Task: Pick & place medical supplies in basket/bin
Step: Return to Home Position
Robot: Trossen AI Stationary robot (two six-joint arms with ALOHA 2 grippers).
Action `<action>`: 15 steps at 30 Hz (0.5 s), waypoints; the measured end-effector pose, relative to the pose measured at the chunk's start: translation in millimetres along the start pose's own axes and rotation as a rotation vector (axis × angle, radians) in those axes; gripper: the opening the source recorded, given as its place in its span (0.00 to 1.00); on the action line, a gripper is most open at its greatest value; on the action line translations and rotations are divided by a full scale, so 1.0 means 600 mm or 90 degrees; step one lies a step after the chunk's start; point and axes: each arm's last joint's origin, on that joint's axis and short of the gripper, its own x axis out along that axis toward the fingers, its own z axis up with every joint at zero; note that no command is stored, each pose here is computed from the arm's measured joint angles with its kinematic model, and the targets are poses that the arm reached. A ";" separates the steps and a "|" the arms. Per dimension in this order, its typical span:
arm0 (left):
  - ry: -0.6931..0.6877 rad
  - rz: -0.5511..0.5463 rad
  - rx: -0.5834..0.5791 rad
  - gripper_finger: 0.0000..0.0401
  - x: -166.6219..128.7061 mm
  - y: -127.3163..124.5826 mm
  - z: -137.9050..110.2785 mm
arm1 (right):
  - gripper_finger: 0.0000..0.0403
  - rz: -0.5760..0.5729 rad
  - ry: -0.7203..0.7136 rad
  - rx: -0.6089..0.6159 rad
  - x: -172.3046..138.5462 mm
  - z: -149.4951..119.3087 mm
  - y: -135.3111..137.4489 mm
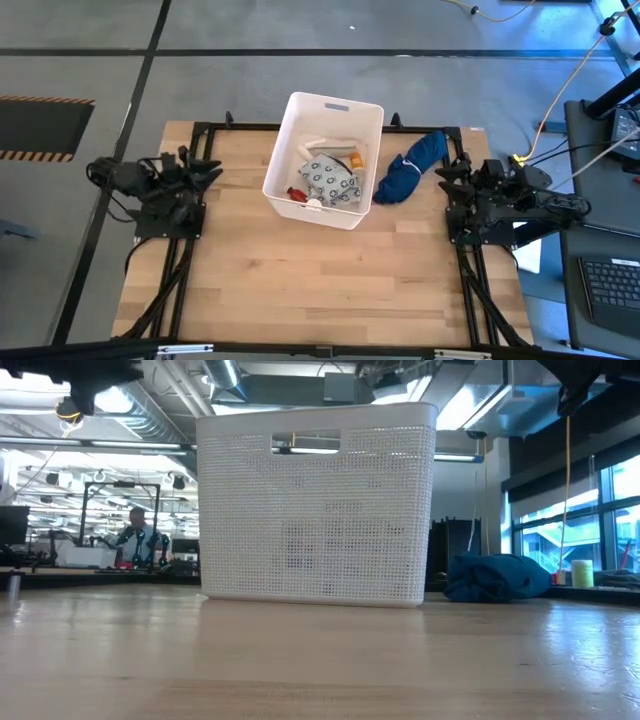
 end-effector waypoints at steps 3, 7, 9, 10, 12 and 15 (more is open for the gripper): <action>-0.010 0.040 0.010 0.28 0.004 -0.001 -0.010 | 0.47 -0.003 0.006 -0.003 0.000 -0.002 0.000; -0.026 0.030 0.013 0.28 0.008 -0.005 -0.015 | 0.47 -0.004 0.010 -0.005 0.000 -0.003 -0.001; -0.031 -0.008 0.011 0.28 0.010 -0.008 -0.018 | 0.47 -0.020 0.005 -0.006 0.000 -0.002 -0.002; -0.028 -0.024 0.015 0.28 0.012 -0.010 -0.021 | 0.47 -0.032 0.004 -0.007 0.000 -0.002 -0.003; -0.026 -0.025 0.012 0.28 0.014 -0.010 -0.027 | 0.47 -0.049 -0.001 -0.008 0.000 -0.002 -0.004; -0.020 0.008 0.024 0.28 0.019 -0.007 -0.041 | 0.47 -0.058 -0.003 -0.008 0.000 -0.002 -0.005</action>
